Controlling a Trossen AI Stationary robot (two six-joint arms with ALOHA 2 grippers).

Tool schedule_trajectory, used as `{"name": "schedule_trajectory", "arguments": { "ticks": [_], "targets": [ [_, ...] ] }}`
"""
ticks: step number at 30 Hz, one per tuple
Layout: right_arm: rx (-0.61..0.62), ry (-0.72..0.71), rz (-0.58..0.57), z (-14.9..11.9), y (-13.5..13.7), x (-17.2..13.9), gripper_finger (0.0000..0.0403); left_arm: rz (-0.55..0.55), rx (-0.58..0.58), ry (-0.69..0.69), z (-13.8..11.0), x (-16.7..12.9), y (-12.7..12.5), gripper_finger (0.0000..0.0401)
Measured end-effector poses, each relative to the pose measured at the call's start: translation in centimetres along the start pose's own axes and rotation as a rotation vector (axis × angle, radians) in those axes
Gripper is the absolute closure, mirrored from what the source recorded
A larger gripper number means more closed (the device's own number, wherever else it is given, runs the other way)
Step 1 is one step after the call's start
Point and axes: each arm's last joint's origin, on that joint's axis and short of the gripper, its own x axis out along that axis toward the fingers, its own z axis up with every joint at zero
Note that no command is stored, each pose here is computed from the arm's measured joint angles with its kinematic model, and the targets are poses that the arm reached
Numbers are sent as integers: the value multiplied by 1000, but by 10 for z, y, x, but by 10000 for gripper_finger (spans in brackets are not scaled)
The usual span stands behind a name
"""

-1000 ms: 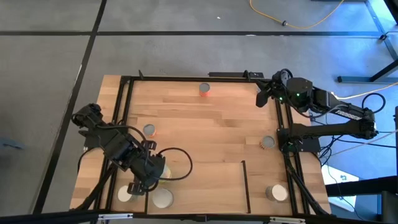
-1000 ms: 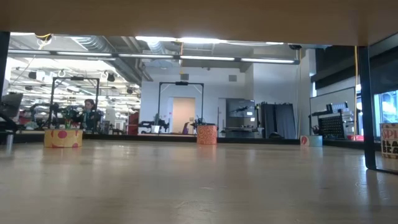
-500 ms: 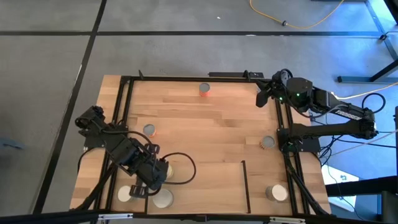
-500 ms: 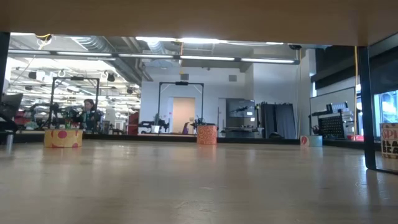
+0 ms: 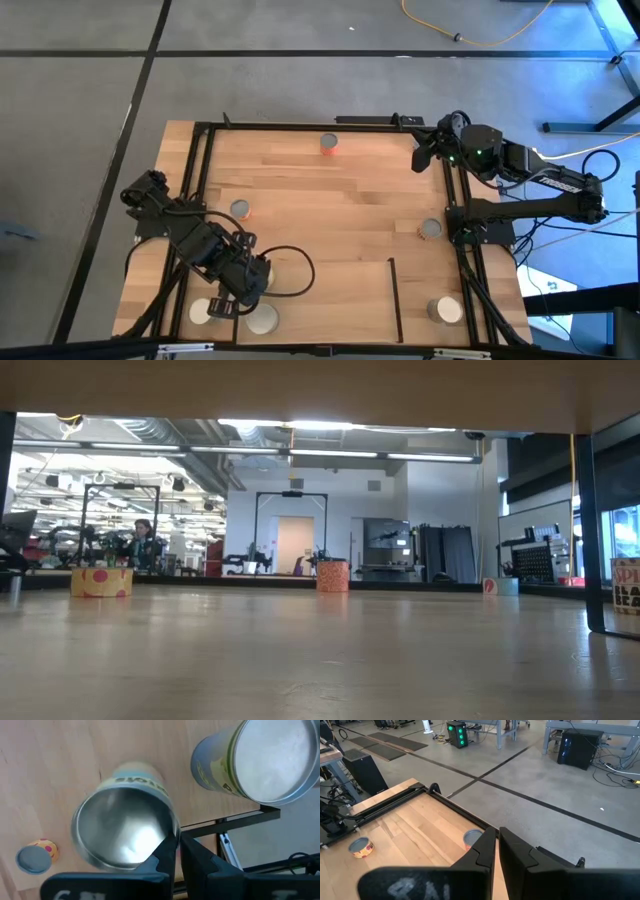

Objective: Pick and place cans onto a shelf
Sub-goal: Put the canned carrots on the shelf, then put the right canned tomatoes on the shelf

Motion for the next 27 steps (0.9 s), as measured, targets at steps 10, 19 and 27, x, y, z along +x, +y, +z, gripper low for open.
{"name": "schedule_trajectory", "arguments": {
  "ticks": [10,19,27],
  "targets": [
    [0,0,1,0,0,0,375,-16,-19,8,3,0,5,371],
    [0,19,61,-1,2,0,391,-11,-25,-139,7,-31,7,371],
    [-29,50,166,-1,5,0,398,102,-79,-408,6,-74,11,371]
  ]
}}
